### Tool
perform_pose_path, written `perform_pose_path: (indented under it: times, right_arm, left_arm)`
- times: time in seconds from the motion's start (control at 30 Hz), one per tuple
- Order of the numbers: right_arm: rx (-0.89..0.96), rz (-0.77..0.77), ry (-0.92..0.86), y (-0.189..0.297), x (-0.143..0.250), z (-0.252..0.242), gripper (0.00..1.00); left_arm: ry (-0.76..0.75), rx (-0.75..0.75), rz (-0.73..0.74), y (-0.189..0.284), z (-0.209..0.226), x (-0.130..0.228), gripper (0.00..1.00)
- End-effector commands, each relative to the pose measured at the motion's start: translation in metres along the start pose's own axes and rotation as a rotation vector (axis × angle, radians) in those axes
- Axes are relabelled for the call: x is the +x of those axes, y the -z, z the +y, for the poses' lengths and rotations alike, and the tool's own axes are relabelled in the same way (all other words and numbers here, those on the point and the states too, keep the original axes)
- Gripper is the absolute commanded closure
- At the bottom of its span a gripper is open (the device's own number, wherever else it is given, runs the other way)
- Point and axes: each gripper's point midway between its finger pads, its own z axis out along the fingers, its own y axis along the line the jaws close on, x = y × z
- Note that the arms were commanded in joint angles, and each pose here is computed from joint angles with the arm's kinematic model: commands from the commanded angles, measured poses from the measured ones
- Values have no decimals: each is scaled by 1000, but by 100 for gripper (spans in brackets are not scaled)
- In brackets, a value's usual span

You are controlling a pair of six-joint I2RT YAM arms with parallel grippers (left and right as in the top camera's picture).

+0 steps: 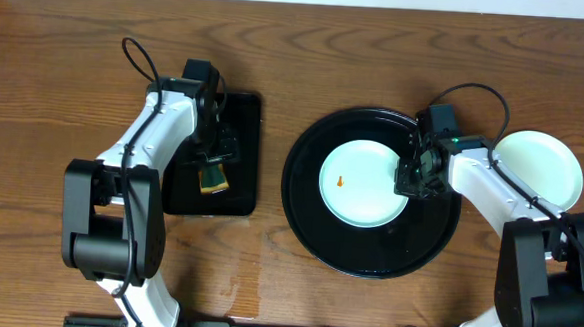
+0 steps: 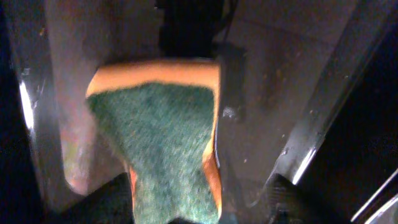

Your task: Clean dirty plates on tray and stack at the side

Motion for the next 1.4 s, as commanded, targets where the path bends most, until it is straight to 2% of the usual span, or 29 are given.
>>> perform_pose_path:
  times: [0.0, 0.3, 0.33, 0.57, 0.73, 0.83, 1.0, 1.27, 1.37]
  right_arm:
    - [58, 33, -29, -13, 9, -15, 99]
    - [57, 33, -29, -13, 8, -15, 99]
    - [57, 32, -29, -13, 8, -15, 99]
    - [57, 32, -29, -13, 8, -15, 99]
    - [57, 32, -29, -13, 8, -15, 99]
    - [57, 32, -29, -13, 8, -15, 99]
    - [57, 32, -29, -13, 8, -15, 99]
    - [57, 32, -30, -13, 8, -15, 99]
    - [57, 33, -29, -13, 8, -15, 99]
  left_arm:
    - [13, 14, 9, -11, 1, 5, 48]
    - [11, 14, -3, -47, 10, 18, 80]
    - [12, 16, 0, -51, 11, 22, 92]
    - [-8, 127, 36, -31, -12, 23, 92]
    - [-23, 175, -14, 2, -22, 17, 91]
    - [-28, 151, -63, 15, -18, 14, 64]
    - [-16, -12, -95, 14, 11, 12, 56]
    - [59, -45, 6, -29, 22, 34, 54]
    - [61, -31, 40, -45, 22, 42, 60]
